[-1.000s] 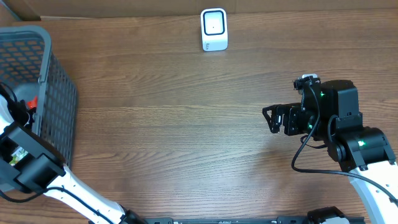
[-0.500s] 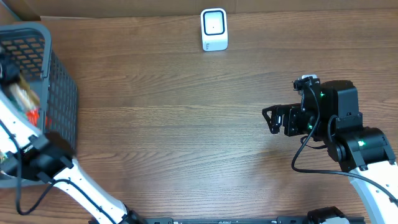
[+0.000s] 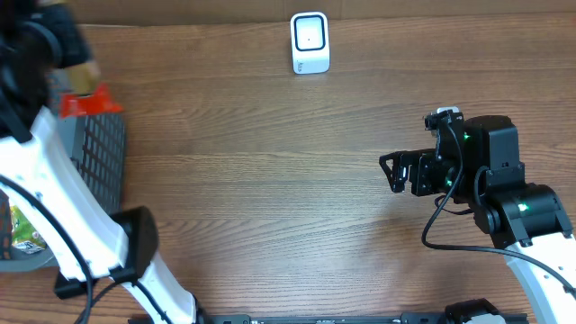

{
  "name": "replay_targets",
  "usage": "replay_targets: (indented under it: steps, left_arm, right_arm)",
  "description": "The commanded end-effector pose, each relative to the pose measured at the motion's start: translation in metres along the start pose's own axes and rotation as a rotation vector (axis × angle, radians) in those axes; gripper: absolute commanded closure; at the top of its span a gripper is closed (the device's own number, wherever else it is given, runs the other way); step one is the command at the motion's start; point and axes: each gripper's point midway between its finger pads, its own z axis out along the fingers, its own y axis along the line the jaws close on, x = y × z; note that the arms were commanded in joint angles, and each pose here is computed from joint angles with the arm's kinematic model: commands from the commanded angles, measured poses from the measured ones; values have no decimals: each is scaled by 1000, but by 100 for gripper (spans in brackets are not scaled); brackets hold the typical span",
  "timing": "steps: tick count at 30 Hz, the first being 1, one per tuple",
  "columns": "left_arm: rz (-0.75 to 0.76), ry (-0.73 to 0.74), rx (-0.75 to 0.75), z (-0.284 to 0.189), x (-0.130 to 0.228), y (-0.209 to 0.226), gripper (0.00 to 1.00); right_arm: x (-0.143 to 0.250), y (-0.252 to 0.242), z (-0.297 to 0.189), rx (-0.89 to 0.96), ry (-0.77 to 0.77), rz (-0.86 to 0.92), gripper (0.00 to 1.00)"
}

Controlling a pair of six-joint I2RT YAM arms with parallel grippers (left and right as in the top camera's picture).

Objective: Scan the item barcode
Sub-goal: 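Grasp the red-ended spaghetti pack in the basket with the left gripper, then carry the spaghetti pack out and lay it on the table centre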

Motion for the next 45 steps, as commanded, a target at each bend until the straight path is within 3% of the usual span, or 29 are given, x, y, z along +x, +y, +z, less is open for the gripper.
replay_targets:
  steps: [1,7,16,26,34,35,36,37,38,39,42,45]
  left_arm:
    - [3,-43,48,-22,-4,-24,96]
    - [-4,162,167,17,34,-82,96]
    - [10,612,184,93,154,-161,95]
    - [-112,777,204,167,272,-222,96]
    - [-207,860,185,181,328,-229,96]
    - [-201,867,184,181,331,-227,89]
    - [-189,873,188,180,333,-227,74]
    - [-169,871,198,180,333,-227,44]
    - [-140,870,223,179,333,-229,25]
    - [-114,869,252,178,332,-231,15]
    - [-48,831,332,172,313,-237,0]
    - [-28,753,352,160,270,-231,0]
  right_arm:
    - [-8,5,-4,-15,-22,-7,0]
    - [-8,5,-4,-14,-20,-6,0]
    - [-7,5,-4,-12,-17,-5,0]
    - [-7,4,-4,-6,-16,-5,0]
    - [-5,3,-4,-5,-7,-2,0]
    - [-5,3,-3,-4,-5,-2,0]
    - [-4,3,-2,-4,-2,-1,0]
    - [-4,2,-1,-3,2,1,0]
    - [-3,2,0,-2,7,3,0]
    - [-3,1,2,-1,13,5,0]
    - [0,-1,8,3,34,12,0]
    - [1,-3,11,5,48,16,0]
